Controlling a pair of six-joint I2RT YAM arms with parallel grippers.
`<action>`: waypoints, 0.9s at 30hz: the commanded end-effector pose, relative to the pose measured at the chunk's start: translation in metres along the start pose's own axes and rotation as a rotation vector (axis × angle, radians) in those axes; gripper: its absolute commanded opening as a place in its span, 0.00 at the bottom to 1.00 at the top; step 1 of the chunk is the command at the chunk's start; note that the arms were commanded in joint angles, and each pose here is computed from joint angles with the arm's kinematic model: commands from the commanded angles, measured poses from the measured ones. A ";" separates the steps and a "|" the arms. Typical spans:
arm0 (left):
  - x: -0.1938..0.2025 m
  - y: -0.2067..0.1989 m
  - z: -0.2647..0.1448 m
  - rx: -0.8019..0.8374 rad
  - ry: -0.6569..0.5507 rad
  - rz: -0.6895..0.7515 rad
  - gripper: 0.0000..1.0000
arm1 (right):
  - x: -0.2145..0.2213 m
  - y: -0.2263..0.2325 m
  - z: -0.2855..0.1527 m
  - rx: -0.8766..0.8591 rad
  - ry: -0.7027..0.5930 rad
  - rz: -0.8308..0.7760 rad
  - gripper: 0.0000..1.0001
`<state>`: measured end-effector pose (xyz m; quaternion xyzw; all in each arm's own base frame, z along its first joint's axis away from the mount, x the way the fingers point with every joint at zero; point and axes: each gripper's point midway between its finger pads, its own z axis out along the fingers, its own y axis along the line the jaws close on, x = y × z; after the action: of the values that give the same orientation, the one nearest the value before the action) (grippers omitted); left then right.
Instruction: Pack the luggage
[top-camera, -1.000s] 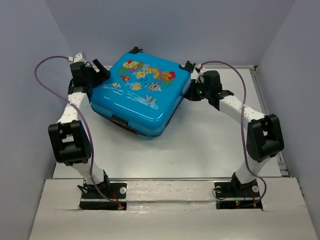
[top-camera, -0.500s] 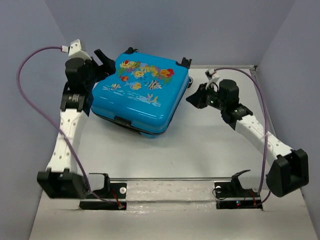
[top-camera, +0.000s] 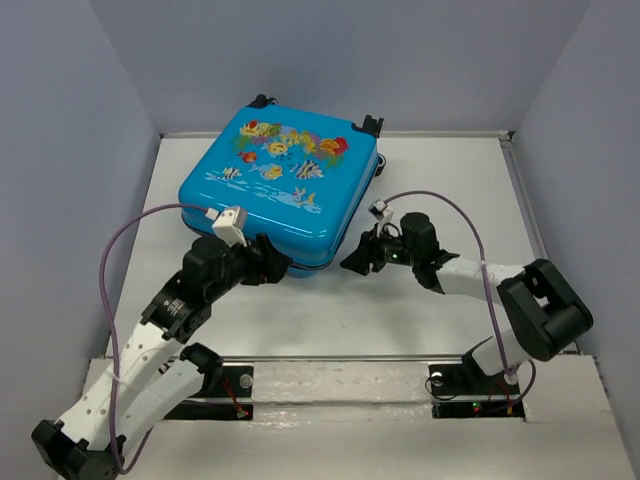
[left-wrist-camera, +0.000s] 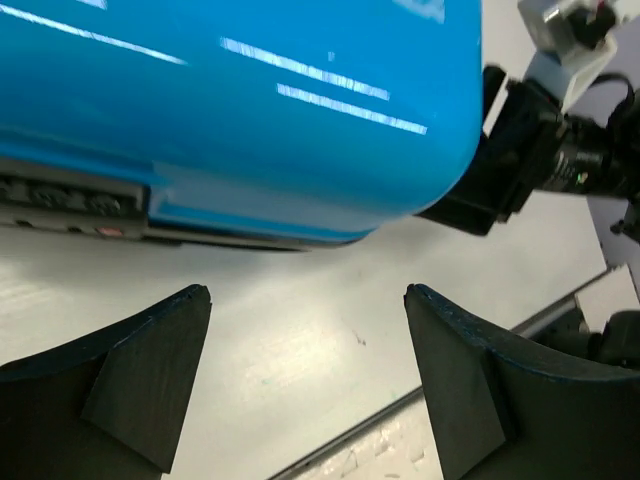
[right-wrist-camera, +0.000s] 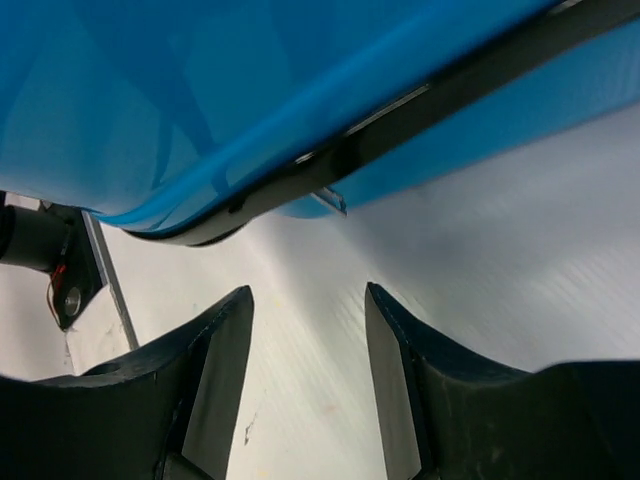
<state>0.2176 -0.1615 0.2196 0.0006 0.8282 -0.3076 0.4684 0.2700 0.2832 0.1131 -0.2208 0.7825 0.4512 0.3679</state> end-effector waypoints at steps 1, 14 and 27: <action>0.025 -0.008 0.002 0.057 0.039 -0.052 0.90 | -0.036 0.010 0.021 -0.076 -0.162 -0.173 0.55; 0.059 0.011 0.036 0.005 0.065 -0.158 0.91 | -0.051 -0.009 0.043 -0.073 -0.295 -0.270 0.57; 0.007 0.049 0.051 -0.209 -0.225 -0.205 0.93 | -0.075 0.025 0.041 -0.212 -0.434 -0.308 0.37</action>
<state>0.2421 -0.1626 0.1495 -0.1213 0.8282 -0.2860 0.4665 0.3125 0.3193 0.1127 -0.2572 0.6825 0.4742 0.4931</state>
